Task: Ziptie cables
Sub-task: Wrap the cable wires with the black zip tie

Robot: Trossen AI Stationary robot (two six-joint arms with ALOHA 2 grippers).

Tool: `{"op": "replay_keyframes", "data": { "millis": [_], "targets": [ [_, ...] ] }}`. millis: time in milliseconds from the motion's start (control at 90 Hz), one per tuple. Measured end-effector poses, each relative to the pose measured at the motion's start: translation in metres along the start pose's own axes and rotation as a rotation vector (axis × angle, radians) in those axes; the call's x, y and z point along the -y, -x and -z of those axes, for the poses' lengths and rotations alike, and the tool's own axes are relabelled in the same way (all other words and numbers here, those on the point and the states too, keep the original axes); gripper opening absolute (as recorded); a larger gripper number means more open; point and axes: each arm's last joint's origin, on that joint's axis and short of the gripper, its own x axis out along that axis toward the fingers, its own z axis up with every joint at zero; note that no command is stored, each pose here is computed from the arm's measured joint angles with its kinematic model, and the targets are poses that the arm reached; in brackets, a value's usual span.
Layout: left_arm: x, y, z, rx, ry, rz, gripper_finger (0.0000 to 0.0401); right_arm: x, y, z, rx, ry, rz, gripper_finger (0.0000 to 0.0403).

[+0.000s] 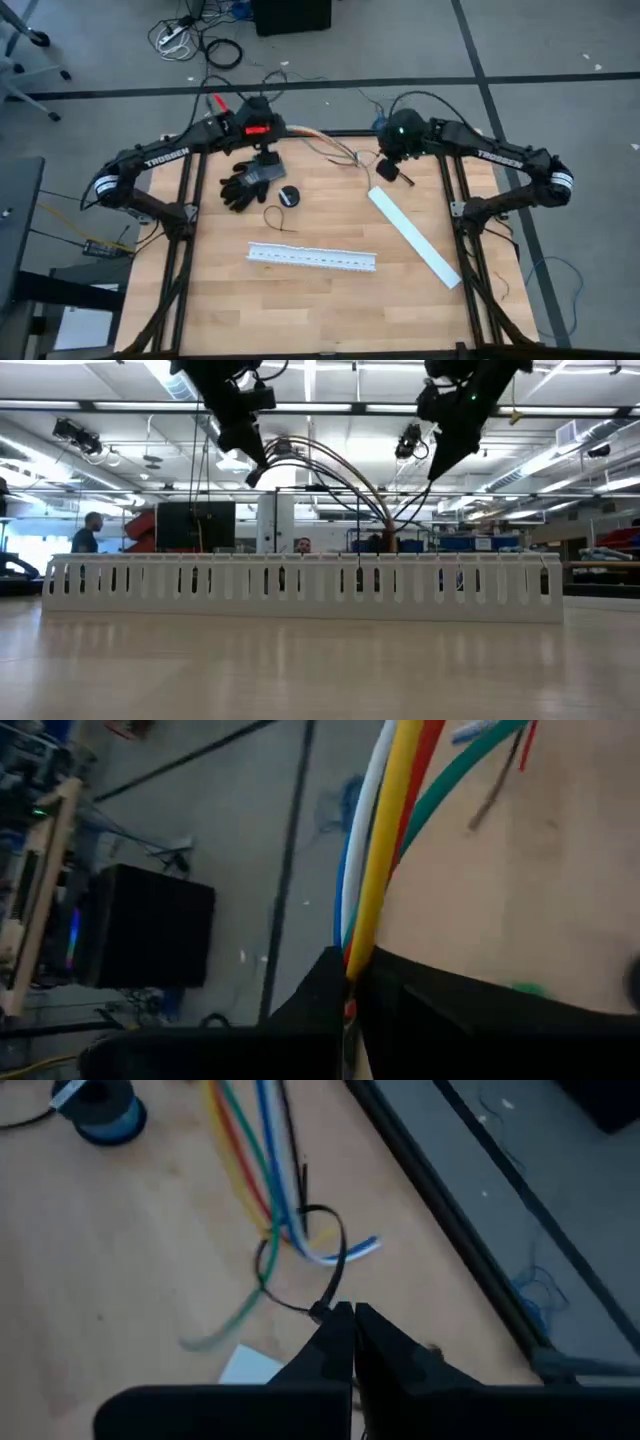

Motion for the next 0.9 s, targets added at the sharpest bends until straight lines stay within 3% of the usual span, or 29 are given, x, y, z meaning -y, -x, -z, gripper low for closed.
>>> {"op": "replay_keyframes", "data": {
  "millis": [178, 378, 478, 622, 900],
  "targets": [
    [0.05, 0.008, 0.013, -0.006, 0.008, 0.104, 0.0, -0.026, 0.005, 0.013, 0.014, 0.008, -0.045, 0.0],
    [0.124, 0.003, 0.053, -0.095, 0.008, 0.246, 0.0, -0.061, -0.006, 0.027, 0.056, 0.04, -0.126, 0.0],
    [0.148, 0.001, 0.068, -0.117, 0.023, 0.279, 0.0, -0.073, -0.011, 0.032, 0.073, 0.036, -0.156, 0.0],
    [0.171, -0.001, 0.087, -0.159, 0.031, 0.311, 0.0, -0.089, -0.022, 0.034, 0.102, 0.026, -0.193, 0.0],
    [0.183, 0.004, 0.097, -0.215, 0.012, 0.37, 0.0, -0.126, -0.056, 0.033, 0.12, 0.066, -0.199, 0.0]
  ]
}}
